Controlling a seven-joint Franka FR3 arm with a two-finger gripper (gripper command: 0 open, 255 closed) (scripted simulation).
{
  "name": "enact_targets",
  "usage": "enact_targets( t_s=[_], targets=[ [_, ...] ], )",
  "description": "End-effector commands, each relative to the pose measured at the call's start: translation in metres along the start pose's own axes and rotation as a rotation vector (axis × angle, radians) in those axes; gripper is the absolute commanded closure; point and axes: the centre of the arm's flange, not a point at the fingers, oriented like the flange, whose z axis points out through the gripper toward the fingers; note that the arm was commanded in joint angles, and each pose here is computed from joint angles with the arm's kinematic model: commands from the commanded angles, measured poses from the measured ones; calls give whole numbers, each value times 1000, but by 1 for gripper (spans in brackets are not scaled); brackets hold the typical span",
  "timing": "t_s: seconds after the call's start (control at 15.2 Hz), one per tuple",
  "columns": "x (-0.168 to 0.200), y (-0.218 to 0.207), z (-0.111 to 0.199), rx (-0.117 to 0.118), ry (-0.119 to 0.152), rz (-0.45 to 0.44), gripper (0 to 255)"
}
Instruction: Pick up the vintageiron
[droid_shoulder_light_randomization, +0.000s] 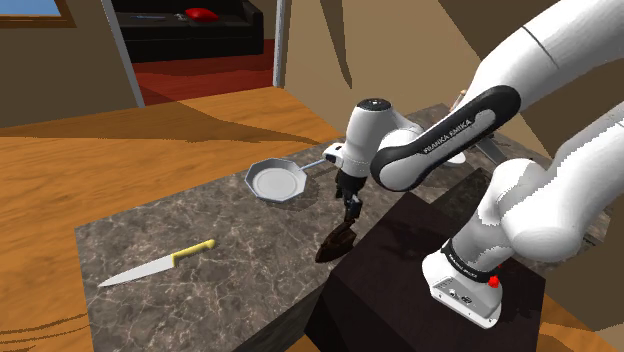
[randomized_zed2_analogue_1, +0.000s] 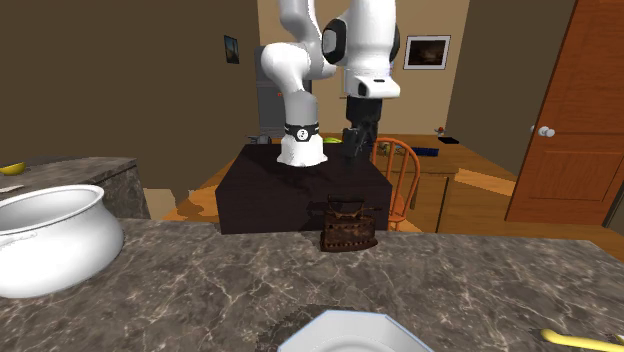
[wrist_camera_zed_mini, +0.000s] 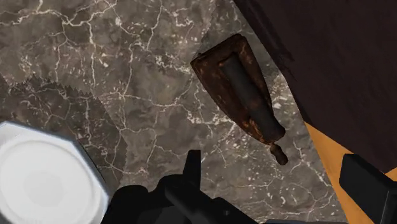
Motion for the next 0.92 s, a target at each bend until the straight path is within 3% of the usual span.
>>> enact_targets(
  t_s=[0.0,0.26,0.86],
  targets=[
    [7,-6,26,10,-4,-66,0],
    [17,-22,74,32,-15,-193,0],
    [18,-20,114,32,-15,-193,0]
  ],
)
